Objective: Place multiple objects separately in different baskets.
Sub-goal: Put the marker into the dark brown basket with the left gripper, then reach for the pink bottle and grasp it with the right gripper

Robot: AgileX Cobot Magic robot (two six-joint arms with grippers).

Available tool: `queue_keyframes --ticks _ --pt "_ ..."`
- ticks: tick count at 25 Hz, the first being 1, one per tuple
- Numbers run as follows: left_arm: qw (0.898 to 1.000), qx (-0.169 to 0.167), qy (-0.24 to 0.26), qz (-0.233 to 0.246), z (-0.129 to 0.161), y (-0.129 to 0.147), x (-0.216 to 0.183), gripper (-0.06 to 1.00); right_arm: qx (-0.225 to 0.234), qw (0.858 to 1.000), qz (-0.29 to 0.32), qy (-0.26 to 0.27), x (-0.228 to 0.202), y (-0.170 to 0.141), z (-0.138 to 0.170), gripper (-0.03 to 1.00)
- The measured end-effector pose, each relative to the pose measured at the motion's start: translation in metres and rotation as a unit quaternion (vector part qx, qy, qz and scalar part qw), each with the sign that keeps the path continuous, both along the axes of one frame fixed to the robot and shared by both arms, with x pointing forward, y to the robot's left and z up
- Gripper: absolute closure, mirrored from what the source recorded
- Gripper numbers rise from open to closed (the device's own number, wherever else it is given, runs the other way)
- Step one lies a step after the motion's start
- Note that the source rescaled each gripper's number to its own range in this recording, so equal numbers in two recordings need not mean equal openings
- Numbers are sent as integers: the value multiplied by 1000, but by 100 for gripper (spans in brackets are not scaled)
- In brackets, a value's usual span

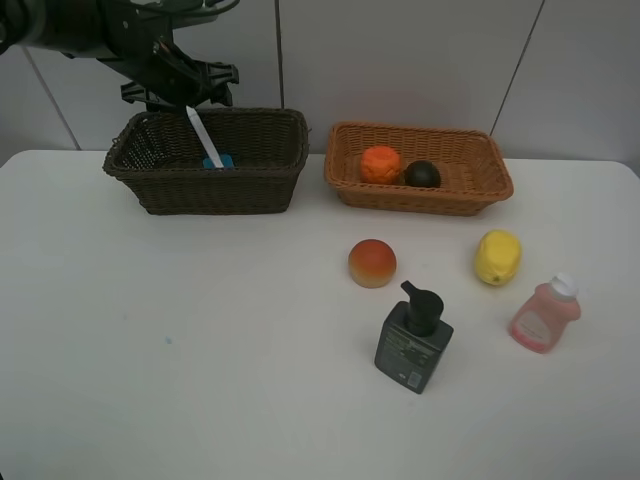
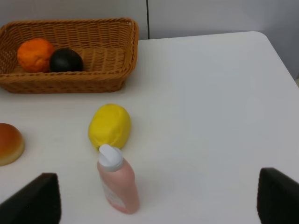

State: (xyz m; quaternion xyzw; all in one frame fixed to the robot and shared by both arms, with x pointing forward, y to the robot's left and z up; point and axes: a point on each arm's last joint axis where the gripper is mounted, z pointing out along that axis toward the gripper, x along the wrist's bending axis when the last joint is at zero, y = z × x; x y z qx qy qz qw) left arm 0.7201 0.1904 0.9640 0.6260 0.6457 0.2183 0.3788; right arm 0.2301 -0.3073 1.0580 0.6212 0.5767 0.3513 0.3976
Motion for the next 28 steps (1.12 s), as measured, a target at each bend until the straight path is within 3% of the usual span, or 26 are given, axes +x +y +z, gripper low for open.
queue_keyframes --ticks 4,8,10,13,18,21,28 --pt "1000 2 14 -3 10 0 -2 -5 0 1000 0 0 0 0 0 -3" --pt "999 -2 45 -9 48 0 -10 -5 0 1000 0 0 0 0 0 -3" --pt "996 2 87 -17 66 0 -19 -5 0 1000 0 0 0 0 0 -3" --pt "986 14 167 -29 81 1 -34 -5 0 1000 0 0 0 0 0 -3" --pt "954 66 289 -36 74 11 -54 -5 0 1000 0 0 0 0 0 -3" --pt "947 96 307 -23 73 24 -56 -5 0 1000 0 0 0 0 0 -3" --pt "933 96 346 18 77 66 -104 -5 0 1000 0 0 0 0 0 -3"
